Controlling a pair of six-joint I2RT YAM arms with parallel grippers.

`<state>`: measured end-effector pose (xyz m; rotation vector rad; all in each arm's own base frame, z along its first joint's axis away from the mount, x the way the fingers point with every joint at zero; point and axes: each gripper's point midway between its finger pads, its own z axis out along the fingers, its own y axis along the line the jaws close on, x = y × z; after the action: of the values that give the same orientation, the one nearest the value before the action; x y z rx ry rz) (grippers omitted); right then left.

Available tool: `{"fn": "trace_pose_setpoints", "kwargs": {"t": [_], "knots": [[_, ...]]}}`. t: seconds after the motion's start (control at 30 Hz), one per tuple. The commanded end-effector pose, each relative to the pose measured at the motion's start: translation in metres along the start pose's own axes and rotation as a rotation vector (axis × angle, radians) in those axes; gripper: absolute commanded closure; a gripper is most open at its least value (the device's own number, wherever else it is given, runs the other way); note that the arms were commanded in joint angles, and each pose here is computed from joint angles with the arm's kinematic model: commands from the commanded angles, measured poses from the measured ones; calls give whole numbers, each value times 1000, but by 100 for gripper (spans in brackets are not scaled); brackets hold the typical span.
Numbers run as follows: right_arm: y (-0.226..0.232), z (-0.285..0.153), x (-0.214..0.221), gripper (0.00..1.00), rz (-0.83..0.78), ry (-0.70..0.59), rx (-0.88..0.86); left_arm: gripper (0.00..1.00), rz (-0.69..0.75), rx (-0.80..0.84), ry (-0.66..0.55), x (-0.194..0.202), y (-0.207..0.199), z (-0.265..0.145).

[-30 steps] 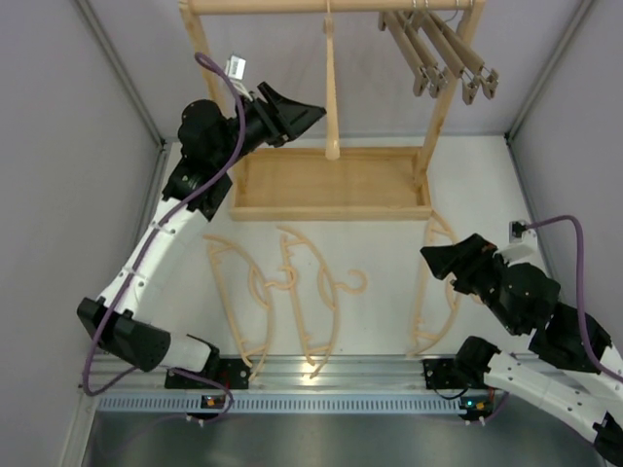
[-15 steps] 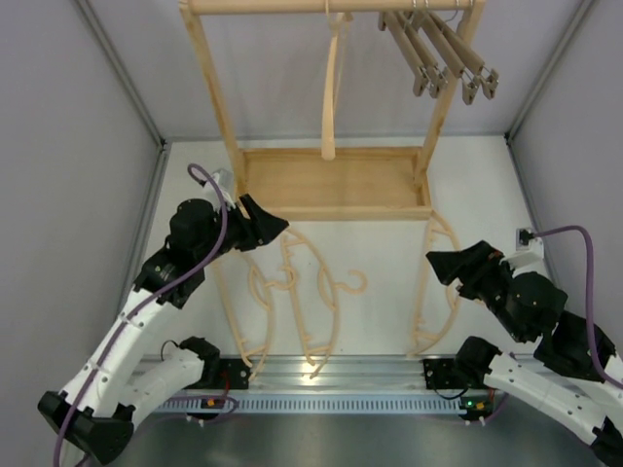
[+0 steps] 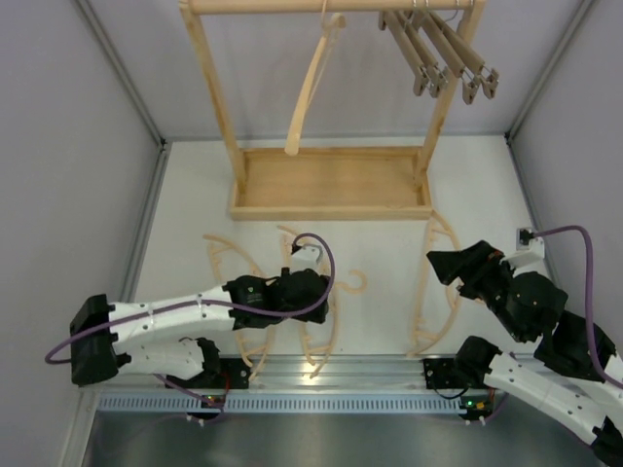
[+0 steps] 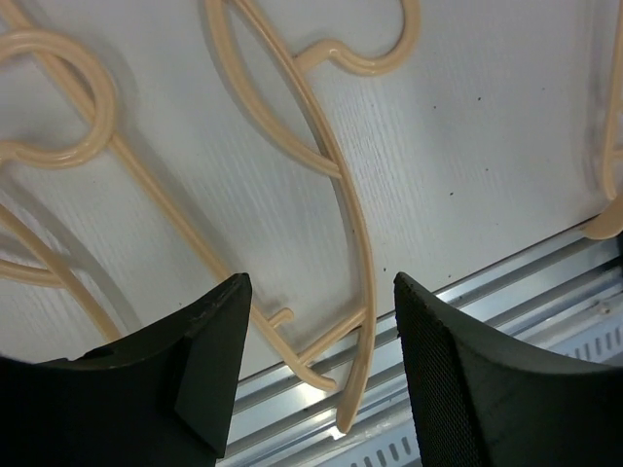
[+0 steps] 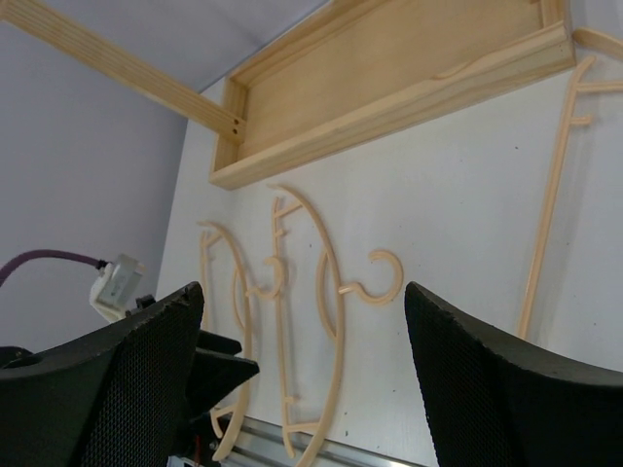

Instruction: Organize the hangers

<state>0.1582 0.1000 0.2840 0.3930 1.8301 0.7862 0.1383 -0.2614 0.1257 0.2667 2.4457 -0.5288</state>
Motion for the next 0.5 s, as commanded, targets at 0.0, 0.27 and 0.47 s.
{"fn": "trace_pose_setpoints", "kwargs": {"t": [0.0,0.27,0.47], "knots": [[-3,0,2,19,-32,10,14,35,42,-76,-71,-7,-9,6],[-11,1,7,19,-18,11,28,36,228,-147,74,39,-41,41],[-11,1,8,19,-25,21,32,38,250,-214,165,68,-26,58]]}}
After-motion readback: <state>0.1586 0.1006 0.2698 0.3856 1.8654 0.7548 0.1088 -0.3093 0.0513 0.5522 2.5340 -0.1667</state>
